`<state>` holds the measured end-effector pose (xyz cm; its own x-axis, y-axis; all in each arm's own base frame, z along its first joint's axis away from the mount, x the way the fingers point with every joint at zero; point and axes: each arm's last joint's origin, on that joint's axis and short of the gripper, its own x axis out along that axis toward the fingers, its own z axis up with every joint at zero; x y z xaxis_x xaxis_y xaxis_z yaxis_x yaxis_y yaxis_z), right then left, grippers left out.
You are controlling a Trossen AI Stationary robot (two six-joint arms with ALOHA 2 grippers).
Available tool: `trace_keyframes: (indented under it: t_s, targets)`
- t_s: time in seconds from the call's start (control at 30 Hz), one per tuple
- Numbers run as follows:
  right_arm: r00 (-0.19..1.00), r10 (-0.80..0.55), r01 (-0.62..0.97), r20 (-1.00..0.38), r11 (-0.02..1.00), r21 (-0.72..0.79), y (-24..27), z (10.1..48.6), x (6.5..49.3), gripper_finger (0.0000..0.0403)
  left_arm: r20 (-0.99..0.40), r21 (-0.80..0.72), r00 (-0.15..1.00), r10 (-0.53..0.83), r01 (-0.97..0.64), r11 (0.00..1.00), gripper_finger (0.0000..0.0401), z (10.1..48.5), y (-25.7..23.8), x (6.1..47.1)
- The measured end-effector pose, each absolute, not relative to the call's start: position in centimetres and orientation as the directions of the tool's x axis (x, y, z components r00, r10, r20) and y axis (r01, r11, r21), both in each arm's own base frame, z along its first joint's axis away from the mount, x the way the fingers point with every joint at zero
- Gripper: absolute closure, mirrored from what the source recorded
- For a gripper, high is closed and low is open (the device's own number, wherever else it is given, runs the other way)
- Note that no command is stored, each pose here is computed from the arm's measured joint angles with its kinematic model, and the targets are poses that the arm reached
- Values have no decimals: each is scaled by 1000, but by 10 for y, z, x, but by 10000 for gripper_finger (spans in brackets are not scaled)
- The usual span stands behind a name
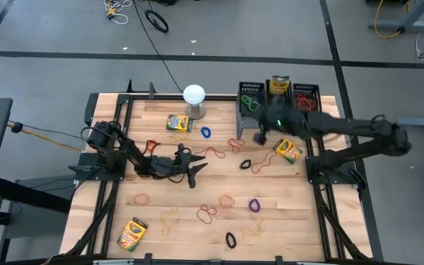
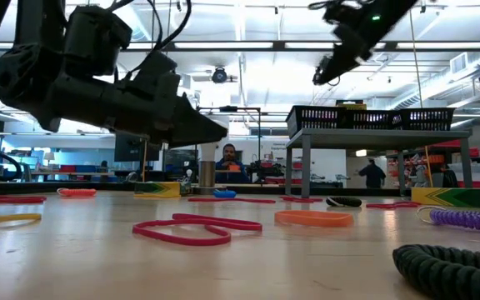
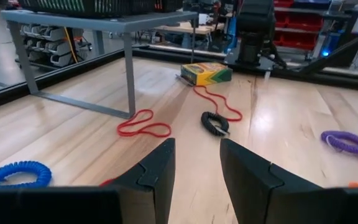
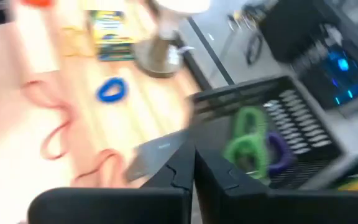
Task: Pick & Place Office Desk Supplies
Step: Put the red rubberband into the right black basket on the shelf
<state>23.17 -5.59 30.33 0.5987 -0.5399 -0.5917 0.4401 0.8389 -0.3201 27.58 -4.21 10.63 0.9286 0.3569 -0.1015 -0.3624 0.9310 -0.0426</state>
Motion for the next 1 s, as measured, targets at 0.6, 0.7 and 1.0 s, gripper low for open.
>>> trace_keyframes:
  t_s: [0.6,0.7,1.0]
  targets:
    - [791,-343,286,-507,939,-189,50,206,200,397,-202,21,930,307,-310,951,280,105,-50,295]
    - [792,-361,318,-492,932,-173,59,198,200,395,-219,39,929,300,-298,954,294,103,-52,294]
    - [845,-296,274,-446,955,-116,94,178,215,397,-234,53,933,272,-267,962,325,101,-58,293]
